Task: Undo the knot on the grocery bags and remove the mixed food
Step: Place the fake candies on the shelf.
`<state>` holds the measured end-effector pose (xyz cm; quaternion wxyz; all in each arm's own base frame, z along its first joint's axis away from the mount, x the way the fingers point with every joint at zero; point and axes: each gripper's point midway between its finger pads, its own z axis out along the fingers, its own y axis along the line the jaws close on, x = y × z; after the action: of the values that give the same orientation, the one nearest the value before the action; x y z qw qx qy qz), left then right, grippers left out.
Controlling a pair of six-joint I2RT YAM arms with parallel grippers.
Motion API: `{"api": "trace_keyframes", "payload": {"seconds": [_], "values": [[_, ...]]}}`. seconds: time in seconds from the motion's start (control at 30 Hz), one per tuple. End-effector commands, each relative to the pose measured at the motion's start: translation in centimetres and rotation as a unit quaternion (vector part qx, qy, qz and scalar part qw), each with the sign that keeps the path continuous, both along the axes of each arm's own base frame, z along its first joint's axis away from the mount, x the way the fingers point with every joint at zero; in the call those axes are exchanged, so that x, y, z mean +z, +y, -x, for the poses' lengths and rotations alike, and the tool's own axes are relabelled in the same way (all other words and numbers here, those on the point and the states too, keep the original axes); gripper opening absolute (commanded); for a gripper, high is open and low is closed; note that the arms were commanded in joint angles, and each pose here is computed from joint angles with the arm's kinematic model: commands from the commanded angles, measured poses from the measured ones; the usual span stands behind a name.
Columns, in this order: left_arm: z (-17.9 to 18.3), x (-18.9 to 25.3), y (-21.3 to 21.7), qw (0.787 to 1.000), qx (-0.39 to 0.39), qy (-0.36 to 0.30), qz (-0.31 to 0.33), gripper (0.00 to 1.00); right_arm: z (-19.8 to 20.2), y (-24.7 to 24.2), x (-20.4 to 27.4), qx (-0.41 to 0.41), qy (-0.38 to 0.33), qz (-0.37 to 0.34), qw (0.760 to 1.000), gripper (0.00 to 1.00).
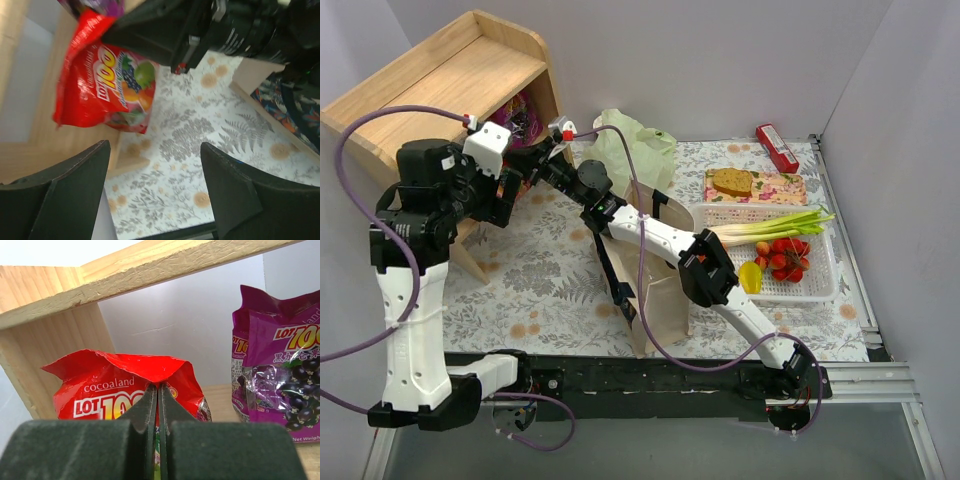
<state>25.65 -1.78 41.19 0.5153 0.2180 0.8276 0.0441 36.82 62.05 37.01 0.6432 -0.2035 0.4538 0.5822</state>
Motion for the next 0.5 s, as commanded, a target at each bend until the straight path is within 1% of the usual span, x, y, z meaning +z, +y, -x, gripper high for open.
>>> {"api": "trace_keyframes", "payload": {"seconds": [0.0,0.07,0.1,0.17,0.33,0.4,0.47], "values": [[-0.1,-0.3,0.9,0.999,0.042,-0.029,0.015,0.72,0.4,-2.7,5.2,0.000,-0.034,-0.042,0.999,0.01],[-0.9,0.0,1.3,0.998,0.050,-0.043,0.009,0.72,0.6,-2.8,5.5,0.003,-0.037,-0.041,0.998,0.01],[-0.8,0.3,1.9,0.997,0.061,-0.054,-0.006,0.72,0.5,-2.9,5.4,0.003,-0.037,-0.039,0.999,0.01],[-1.1,1.5,2.1,0.995,0.063,-0.080,-0.011,0.73,0.6,-2.8,5.0,0.007,-0.036,-0.034,0.999,0.01],[-1.4,2.1,3.4,0.990,0.073,-0.104,-0.056,0.75,1.0,-2.7,4.8,0.015,-0.039,-0.028,0.999,0.01],[-1.7,1.5,3.7,0.990,0.077,-0.098,-0.067,0.75,1.0,-2.7,4.8,0.016,-0.039,-0.028,0.999,0.01],[-2.4,0.1,4.7,0.989,0.108,-0.071,-0.074,0.76,1.1,-2.7,4.7,0.017,-0.040,-0.027,0.999,0.01]]}}
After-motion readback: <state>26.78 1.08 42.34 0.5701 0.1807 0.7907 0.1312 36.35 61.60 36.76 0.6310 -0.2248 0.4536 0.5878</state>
